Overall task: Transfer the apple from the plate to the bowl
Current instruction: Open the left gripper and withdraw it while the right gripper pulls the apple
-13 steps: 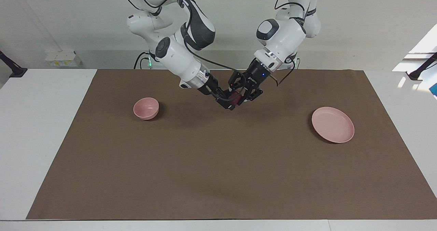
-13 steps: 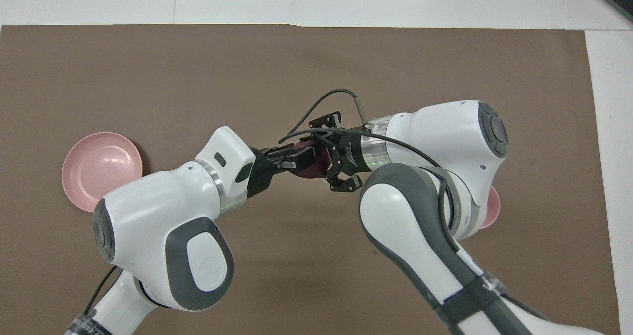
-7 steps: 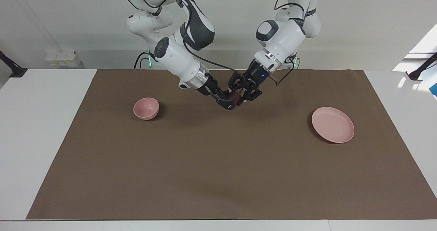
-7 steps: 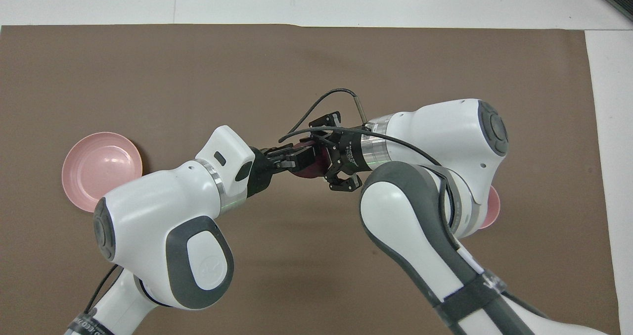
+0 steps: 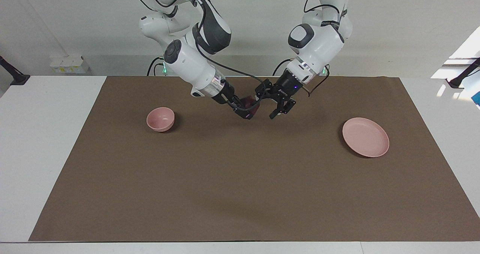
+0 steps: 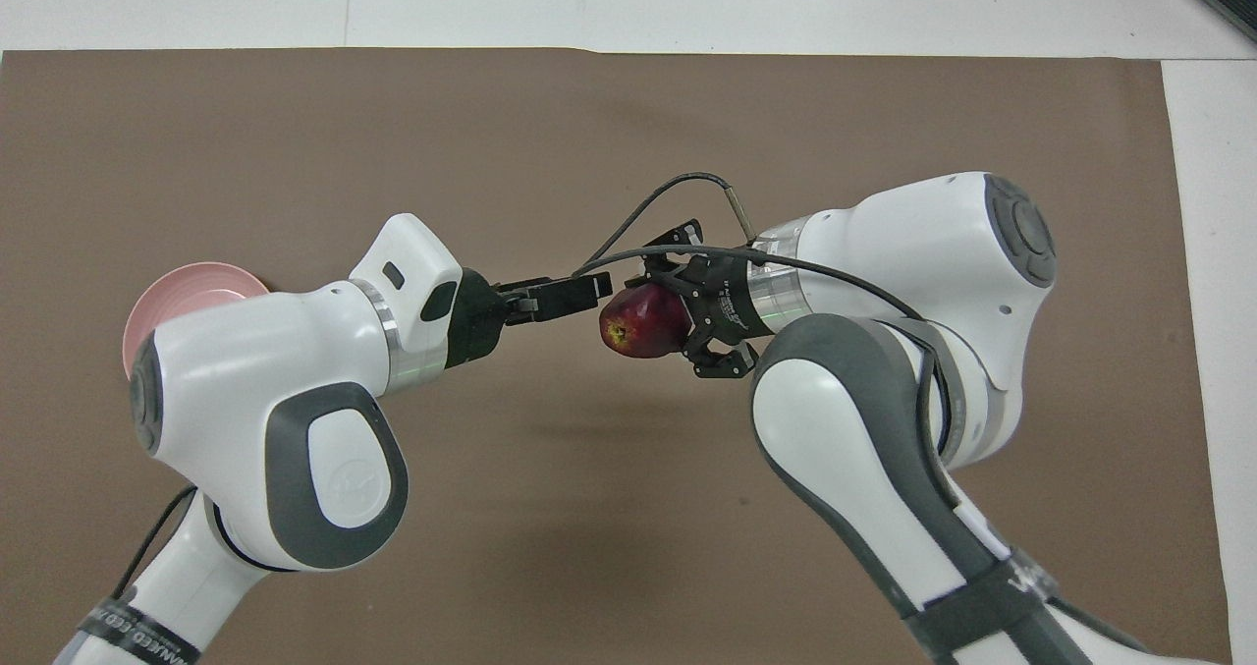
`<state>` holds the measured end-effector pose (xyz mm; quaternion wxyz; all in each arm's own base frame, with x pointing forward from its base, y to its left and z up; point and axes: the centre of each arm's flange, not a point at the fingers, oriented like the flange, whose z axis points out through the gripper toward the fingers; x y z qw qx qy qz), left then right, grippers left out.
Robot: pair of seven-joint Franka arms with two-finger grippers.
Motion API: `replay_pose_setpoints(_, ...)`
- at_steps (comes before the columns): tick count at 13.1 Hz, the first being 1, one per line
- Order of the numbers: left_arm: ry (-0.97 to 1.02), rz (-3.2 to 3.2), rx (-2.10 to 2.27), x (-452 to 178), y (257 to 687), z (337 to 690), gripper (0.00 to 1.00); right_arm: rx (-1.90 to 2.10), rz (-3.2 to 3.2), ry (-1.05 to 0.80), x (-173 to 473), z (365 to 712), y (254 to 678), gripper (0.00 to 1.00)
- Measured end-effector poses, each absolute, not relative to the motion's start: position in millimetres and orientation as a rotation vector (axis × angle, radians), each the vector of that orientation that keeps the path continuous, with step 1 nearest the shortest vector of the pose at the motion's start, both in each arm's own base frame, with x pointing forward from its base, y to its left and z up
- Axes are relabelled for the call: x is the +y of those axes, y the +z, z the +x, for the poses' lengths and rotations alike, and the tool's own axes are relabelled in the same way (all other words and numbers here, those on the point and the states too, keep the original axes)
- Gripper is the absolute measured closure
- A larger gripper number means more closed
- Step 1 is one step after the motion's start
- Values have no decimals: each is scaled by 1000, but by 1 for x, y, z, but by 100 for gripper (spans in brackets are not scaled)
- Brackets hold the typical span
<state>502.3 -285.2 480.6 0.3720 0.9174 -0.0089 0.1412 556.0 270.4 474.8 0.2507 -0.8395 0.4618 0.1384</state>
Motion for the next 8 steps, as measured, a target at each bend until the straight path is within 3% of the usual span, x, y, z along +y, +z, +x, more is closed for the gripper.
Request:
replay_pose_setpoints(4,228,2530,-259,-225,510,532,0,929,-2619,200,244,549,491,31)
replay_pose_setpoints(8,210,2787,-357,-159,552,552,0,553,-2902,136,199,553,491,31)
